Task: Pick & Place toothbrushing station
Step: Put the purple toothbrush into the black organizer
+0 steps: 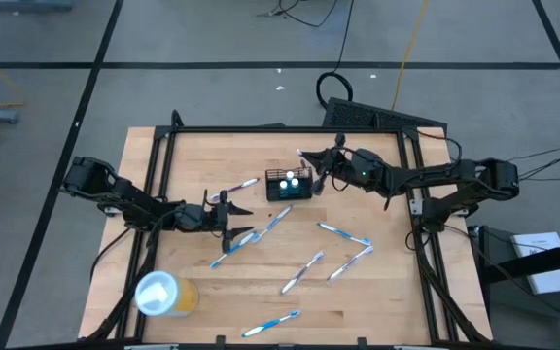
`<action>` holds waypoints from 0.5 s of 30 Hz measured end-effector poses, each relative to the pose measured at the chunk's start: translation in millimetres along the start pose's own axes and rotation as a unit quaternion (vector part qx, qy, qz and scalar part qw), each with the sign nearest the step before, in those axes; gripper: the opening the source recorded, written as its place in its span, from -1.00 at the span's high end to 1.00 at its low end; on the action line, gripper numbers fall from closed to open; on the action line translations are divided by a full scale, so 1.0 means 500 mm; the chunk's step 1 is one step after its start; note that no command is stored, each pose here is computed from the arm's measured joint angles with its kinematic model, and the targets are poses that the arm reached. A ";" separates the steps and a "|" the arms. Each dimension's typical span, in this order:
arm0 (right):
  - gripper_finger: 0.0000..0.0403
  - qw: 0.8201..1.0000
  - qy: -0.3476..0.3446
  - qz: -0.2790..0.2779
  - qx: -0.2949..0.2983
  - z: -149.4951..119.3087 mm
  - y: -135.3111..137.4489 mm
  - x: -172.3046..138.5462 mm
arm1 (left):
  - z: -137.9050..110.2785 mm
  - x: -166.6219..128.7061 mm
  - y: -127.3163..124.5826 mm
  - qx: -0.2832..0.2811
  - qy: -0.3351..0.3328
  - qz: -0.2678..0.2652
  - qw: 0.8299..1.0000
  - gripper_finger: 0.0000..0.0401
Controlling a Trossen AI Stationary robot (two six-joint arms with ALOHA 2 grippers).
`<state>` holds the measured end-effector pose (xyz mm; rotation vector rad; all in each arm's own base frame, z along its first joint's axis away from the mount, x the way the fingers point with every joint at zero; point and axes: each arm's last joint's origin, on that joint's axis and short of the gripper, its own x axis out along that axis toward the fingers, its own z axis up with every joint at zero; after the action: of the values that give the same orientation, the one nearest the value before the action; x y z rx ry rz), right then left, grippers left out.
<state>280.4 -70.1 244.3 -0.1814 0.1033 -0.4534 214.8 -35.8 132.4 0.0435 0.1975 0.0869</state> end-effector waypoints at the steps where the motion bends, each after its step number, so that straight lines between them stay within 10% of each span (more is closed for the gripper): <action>1: 1.00 1.000 -0.003 -0.001 0.004 -0.004 -0.001 -0.002 | 0.000 0.000 0.000 0.000 0.000 0.000 1.000 -0.08; 15: 1.00 0.999 -0.025 -0.015 0.029 -0.069 -0.010 -0.035 | 0.000 0.000 0.000 0.001 -0.001 0.000 1.000 -0.08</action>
<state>257.7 -72.1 212.8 -0.1379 0.0375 -0.4815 214.8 -35.9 132.6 0.0451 0.1961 0.0865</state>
